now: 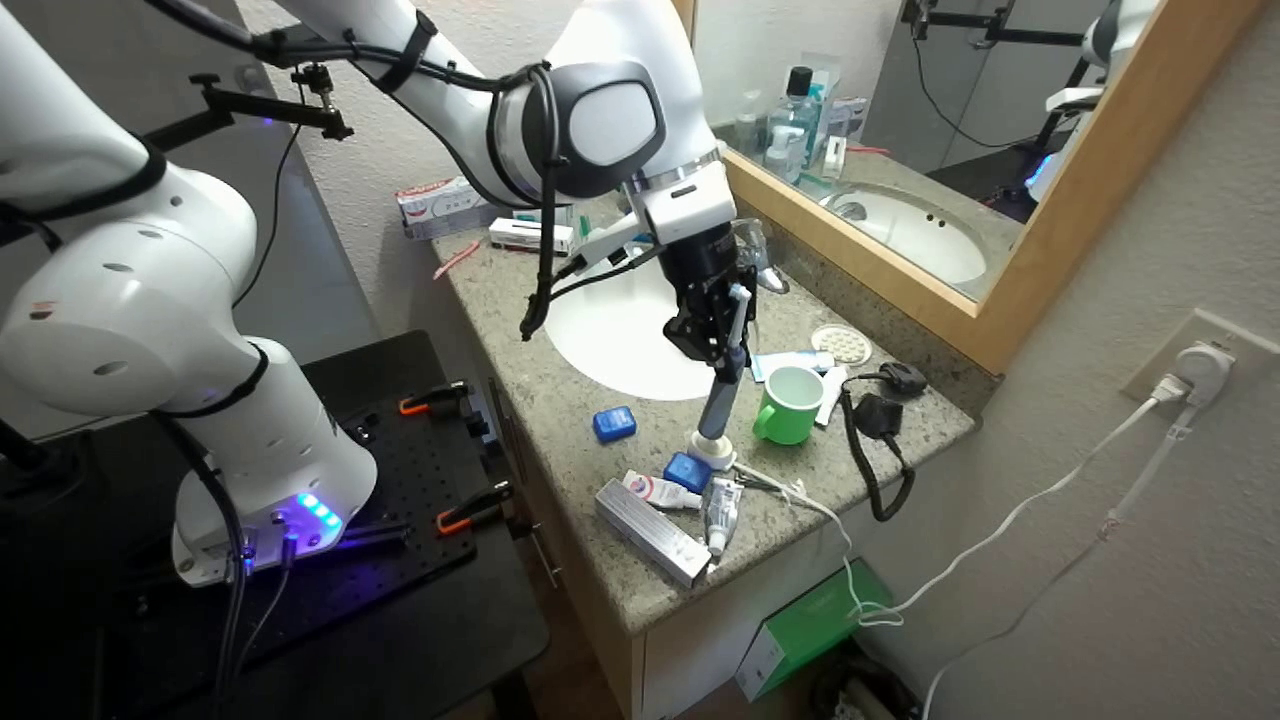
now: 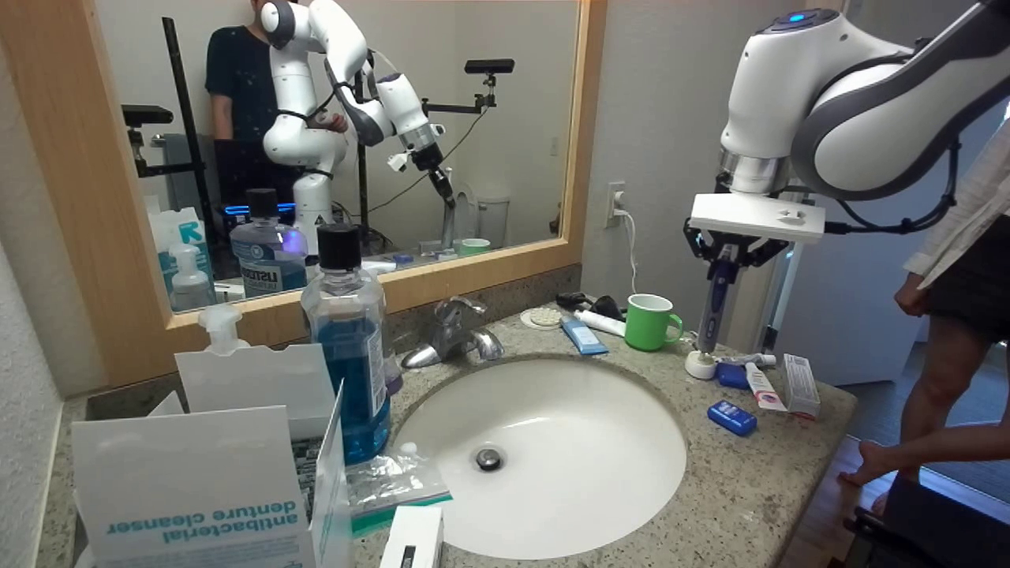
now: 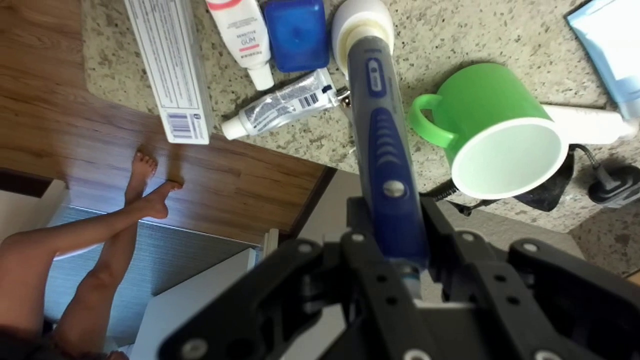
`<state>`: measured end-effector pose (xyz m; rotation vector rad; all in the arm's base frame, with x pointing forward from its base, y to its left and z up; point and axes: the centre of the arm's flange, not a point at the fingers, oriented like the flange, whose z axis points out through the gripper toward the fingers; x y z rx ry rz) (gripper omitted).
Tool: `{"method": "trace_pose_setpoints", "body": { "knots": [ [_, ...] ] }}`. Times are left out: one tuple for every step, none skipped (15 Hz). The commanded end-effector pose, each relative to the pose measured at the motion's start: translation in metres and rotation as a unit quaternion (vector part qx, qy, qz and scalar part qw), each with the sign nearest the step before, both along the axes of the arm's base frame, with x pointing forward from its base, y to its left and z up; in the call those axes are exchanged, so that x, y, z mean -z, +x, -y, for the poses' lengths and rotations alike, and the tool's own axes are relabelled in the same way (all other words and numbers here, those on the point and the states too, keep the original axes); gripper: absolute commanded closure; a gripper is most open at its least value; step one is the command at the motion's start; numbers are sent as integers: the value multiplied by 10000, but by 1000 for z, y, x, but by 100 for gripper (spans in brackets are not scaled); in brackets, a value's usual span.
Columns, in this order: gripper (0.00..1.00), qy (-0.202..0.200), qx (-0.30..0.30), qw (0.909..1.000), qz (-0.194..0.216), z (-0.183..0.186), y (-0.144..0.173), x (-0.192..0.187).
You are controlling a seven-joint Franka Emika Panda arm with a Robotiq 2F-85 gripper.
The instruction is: Put the electric toothbrush to charge
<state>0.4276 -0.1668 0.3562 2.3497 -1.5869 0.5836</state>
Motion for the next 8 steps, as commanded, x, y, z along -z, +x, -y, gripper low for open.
{"method": "trace_pose_setpoints", "body": {
  "knots": [
    [93,-37,165,9999,5,3,5,4],
    [93,-38,181,9998,-9,3,5,6],
    [93,-35,198,9998,-21,3,5,7],
    [93,-35,222,9997,-25,3,5,9],
    [93,-47,222,9997,-16,3,5,8],
    [93,-56,217,9997,-14,3,5,7],
    [93,-66,216,9997,-8,2,5,7],
    [93,-70,212,9998,-7,2,5,6]
  ]
}}
